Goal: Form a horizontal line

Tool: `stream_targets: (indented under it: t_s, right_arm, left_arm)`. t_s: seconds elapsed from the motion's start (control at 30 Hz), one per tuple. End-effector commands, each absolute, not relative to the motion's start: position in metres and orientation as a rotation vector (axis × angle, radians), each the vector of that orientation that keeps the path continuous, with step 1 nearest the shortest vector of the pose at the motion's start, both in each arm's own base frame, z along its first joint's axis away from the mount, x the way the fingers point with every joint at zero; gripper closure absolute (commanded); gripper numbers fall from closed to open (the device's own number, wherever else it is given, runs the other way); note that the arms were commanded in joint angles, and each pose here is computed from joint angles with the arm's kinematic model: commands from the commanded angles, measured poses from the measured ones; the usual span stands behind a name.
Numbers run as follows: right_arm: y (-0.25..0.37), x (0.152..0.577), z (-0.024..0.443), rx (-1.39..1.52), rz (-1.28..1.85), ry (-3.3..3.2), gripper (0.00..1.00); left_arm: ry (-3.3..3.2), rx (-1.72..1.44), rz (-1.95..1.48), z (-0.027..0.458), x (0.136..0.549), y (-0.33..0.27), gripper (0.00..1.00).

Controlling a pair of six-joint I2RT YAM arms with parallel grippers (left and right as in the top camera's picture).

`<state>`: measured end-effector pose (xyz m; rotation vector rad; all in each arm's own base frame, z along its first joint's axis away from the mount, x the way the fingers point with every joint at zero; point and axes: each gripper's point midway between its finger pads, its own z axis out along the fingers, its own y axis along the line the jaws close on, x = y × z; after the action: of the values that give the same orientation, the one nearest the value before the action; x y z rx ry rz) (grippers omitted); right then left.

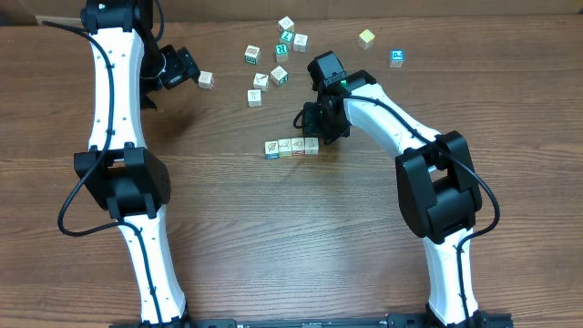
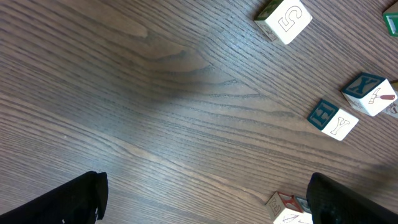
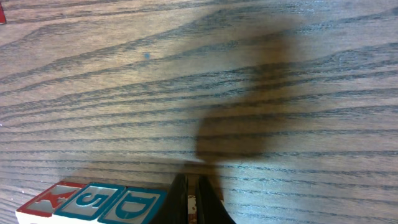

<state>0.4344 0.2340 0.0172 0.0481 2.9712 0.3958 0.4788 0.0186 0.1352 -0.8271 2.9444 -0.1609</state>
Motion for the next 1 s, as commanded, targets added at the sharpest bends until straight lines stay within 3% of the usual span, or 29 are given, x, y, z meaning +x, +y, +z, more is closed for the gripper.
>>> stream_targets:
  t_s: [0.0,0.33,0.6,0.97]
  right_arm:
    - [0.237,0.433,0.023,0.027,0.409,2.963,0.96]
    - [0.237,0.439,0.024,0.028,0.397,2.935,0.96]
    - [0.196,0.464,0.024,0.185,0.114,2.833,0.95]
    - [0.191,0.425,0.015,0.239,0.146,3.016,0.94]
  left_arm:
    - [2.918,-0.805,-0.179,0.146,0.482,0.017,0.0]
    - [2.918,-0.805,-0.18,0.146,0.482,0.017,0.0]
    - [2.918,-0.804,-0.18,0.146,0.482,0.017,0.0]
    - [2.918,-0.804,-0.18,0.146,0.482,0.017,0.0]
